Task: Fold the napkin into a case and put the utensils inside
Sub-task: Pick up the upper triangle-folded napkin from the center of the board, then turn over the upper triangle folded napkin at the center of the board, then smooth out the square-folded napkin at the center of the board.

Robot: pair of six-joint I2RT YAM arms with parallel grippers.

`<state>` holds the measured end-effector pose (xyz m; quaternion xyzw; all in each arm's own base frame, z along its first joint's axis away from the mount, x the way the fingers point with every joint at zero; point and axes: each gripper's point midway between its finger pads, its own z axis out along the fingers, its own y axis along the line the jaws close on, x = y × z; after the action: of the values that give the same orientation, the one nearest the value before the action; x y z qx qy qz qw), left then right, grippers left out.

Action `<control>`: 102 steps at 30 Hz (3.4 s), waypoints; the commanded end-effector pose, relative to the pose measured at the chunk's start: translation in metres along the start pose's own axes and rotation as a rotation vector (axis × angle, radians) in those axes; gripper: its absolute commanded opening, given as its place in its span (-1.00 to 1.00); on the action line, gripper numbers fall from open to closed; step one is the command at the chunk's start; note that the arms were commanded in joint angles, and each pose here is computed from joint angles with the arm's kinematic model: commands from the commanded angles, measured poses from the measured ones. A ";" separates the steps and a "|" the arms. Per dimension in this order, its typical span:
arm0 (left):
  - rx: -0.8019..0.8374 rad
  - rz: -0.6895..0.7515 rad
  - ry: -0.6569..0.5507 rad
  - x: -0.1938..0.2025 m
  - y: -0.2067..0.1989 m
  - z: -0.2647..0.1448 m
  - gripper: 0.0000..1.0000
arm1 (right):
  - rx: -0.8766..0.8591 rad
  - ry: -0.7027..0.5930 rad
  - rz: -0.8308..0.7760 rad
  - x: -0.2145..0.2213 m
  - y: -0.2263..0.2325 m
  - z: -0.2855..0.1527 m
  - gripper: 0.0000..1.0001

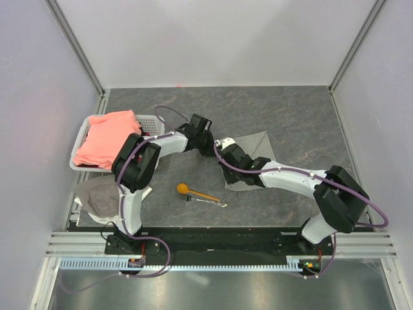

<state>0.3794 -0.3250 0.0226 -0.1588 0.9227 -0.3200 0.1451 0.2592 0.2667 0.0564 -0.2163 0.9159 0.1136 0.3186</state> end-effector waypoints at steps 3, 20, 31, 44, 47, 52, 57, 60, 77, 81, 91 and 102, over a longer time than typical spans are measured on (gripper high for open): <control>0.077 0.081 -0.175 -0.057 -0.029 -0.064 -0.96 | -0.169 -0.027 0.095 -0.032 0.041 -0.011 -1.00; 0.148 0.200 -0.663 -0.161 -0.080 -0.289 -0.96 | -0.854 -0.174 0.122 -0.174 0.238 -0.091 -1.00; 0.137 0.298 -0.416 -0.135 -0.130 -0.116 -0.96 | -0.932 -0.096 0.415 -0.098 0.109 -0.021 -1.00; 0.091 0.437 -0.312 -0.060 -0.159 0.004 -0.93 | -0.592 -0.006 0.630 0.020 0.005 0.000 -0.94; 0.144 0.463 -0.255 -0.047 -0.168 0.004 -0.45 | -0.469 -0.012 0.665 0.033 -0.021 -0.004 -0.56; 0.258 0.516 -0.163 -0.025 -0.197 -0.042 0.44 | -0.218 0.008 0.701 0.055 -0.069 -0.022 0.20; 0.270 0.571 -0.112 0.000 -0.184 -0.096 0.56 | -0.132 -0.047 0.736 0.040 -0.102 -0.034 0.61; 0.287 0.606 -0.049 0.017 -0.172 -0.101 0.66 | -0.125 -0.047 0.754 0.031 -0.115 -0.033 0.66; 0.200 0.642 0.056 0.095 -0.108 -0.043 -0.05 | -0.160 -0.132 0.759 -0.067 -0.190 0.026 0.21; 0.200 0.627 0.053 0.095 -0.105 -0.027 -0.20 | -0.164 -0.128 0.749 -0.078 -0.200 0.047 0.11; 0.199 0.575 0.127 0.110 -0.086 0.006 -0.49 | -0.154 -0.127 0.768 -0.089 -0.216 0.082 -0.18; 0.228 0.521 0.198 0.149 -0.075 0.013 -0.67 | -0.166 -0.116 0.776 -0.104 -0.224 0.100 -0.75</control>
<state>0.2849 -0.4327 0.0383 0.1378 0.9062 -0.3634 0.1667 0.4774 0.1358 0.0221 0.1359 0.9006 0.3081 0.2747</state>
